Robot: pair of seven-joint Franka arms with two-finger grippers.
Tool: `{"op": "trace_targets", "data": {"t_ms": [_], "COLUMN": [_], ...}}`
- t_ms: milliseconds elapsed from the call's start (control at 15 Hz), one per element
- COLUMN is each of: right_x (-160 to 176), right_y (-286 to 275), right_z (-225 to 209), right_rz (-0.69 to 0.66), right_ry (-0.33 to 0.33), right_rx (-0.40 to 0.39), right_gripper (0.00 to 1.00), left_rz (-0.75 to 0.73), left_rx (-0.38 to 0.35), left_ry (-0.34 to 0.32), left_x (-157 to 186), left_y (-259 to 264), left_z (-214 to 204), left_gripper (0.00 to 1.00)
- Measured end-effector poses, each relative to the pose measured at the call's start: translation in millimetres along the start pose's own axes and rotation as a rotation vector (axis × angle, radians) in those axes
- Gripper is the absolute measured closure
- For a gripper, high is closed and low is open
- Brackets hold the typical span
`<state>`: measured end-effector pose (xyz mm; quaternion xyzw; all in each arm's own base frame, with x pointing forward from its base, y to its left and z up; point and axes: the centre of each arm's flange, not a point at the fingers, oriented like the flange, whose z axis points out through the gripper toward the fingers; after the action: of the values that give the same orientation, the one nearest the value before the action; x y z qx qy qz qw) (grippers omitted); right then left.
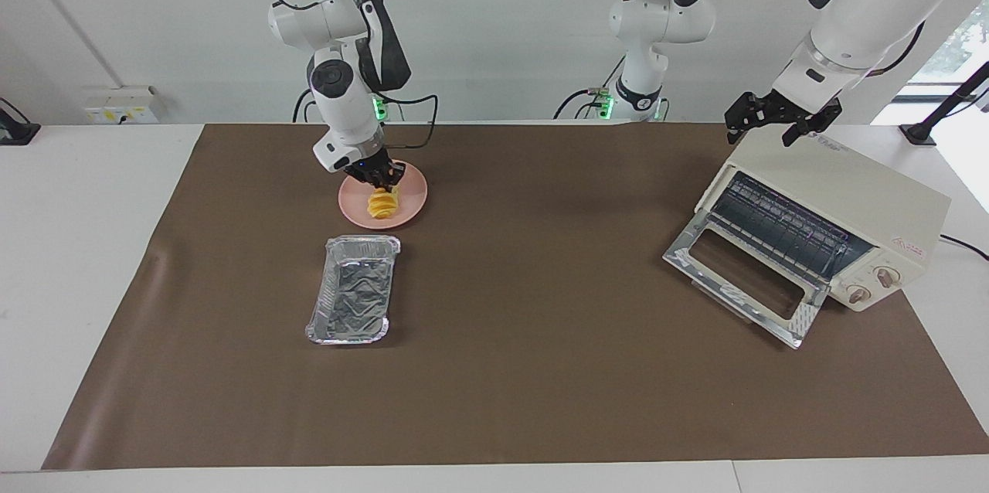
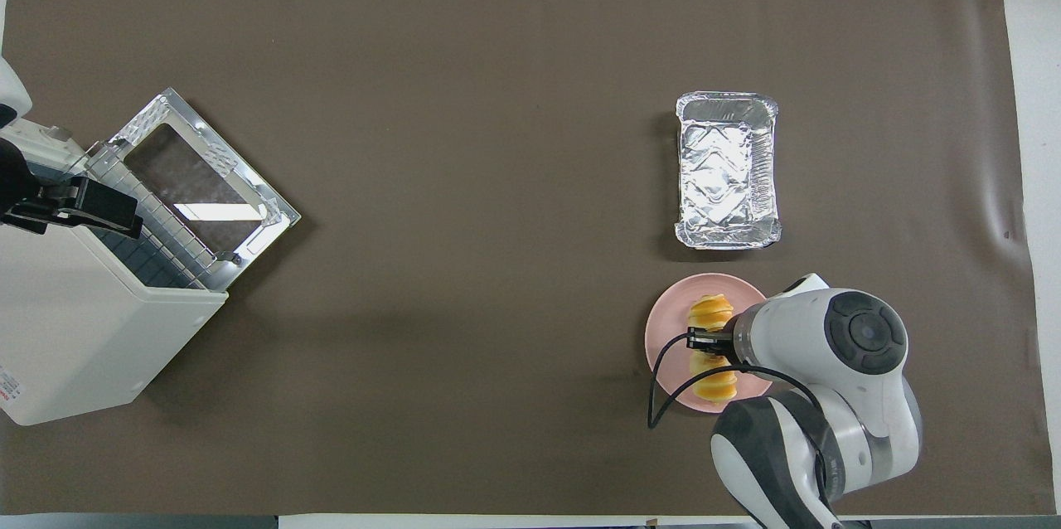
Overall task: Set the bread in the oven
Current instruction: 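Grasp the yellow bread slices with the right gripper and lift, then lower the bread into the foil tray and open the right gripper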
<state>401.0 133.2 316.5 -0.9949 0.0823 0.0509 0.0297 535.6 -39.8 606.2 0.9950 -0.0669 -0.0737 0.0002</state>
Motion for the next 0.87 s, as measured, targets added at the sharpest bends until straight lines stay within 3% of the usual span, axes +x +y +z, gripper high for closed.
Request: {"op": "trace_targets", "data": {"t_ms": [267,602,869], "right_x": [11.1,70.9,145.4], "right_y": [-15.1,1.8,36.1], "right_z": [-60.7,-171.1,-167.7], "right_rz": [-0.010,-0.014,-0.028], "right_ry": [-0.024,0.091,0.124], "right_rx": [0.006,0.070,0.076], "right_gripper": [0.89,0.91,0.91], "left_rz": [0.000,0.000,0.000], "left_rx": [0.000,0.000,0.000], "left_ry": [0.000,0.000,0.000], "left_x": [0.0,0.0,0.0], "left_y": [0.0,0.0,0.0], "left_z": [0.0,0.0,0.0], "left_gripper": [0.00,0.00,0.00]}}
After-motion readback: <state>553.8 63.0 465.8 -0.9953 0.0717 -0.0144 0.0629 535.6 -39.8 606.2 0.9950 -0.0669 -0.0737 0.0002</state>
